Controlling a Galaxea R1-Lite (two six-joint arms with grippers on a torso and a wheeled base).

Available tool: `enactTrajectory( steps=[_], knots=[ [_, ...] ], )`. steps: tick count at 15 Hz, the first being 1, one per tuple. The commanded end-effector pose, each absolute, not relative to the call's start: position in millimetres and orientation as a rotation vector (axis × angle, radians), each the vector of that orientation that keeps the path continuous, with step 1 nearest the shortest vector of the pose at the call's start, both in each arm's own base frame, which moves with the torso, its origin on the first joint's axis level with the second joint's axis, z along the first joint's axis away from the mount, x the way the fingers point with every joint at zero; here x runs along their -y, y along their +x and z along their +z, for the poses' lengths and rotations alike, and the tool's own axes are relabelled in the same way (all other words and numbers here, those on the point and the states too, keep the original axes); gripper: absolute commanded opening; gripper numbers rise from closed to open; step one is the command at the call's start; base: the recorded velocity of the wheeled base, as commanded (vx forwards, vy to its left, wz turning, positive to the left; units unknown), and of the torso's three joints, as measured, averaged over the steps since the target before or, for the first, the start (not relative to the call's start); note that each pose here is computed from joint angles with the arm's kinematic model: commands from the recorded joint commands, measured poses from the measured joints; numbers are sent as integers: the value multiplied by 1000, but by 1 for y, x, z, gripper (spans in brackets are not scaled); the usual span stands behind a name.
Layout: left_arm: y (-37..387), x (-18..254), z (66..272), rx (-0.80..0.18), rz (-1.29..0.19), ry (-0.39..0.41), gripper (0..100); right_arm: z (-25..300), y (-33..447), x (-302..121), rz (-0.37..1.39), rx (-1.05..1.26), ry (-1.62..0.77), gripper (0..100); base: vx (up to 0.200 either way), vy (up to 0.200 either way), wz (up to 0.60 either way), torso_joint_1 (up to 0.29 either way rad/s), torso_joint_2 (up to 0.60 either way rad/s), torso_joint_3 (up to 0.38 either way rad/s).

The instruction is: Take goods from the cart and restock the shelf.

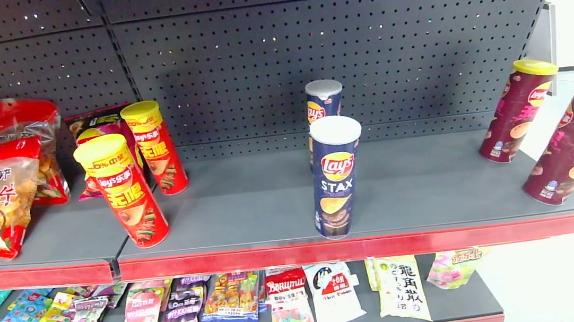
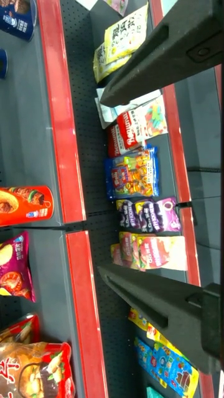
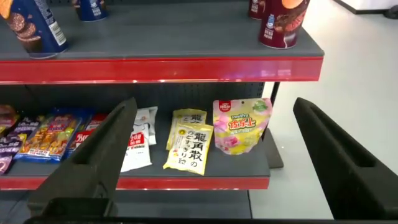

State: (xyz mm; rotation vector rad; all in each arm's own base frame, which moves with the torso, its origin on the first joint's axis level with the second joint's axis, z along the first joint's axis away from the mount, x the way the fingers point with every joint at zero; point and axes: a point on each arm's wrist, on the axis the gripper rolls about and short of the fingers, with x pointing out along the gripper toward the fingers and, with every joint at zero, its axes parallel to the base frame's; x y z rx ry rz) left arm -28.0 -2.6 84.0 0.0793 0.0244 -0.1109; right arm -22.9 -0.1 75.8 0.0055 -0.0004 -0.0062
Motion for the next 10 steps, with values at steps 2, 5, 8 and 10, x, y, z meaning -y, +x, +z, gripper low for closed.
enactTrajectory(
  steps=[2,5,8,10],
  knots=[
    [-28,3,84,-25,-110,78,100,76,-23,0,-6,0,5,100,0,0,0,0,0,0],
    [-28,3,84,-26,-110,76,100,76,-23,0,-5,0,5,100,0,0,-400,0,2,0],
    [-28,3,84,-26,-110,76,100,76,-23,0,-6,-2,5,100,0,0,0,0,0,0],
    [-28,3,84,-26,-110,76,100,76,-23,0,-6,-2,5,100,0,0,0,0,0,0]
  ],
)
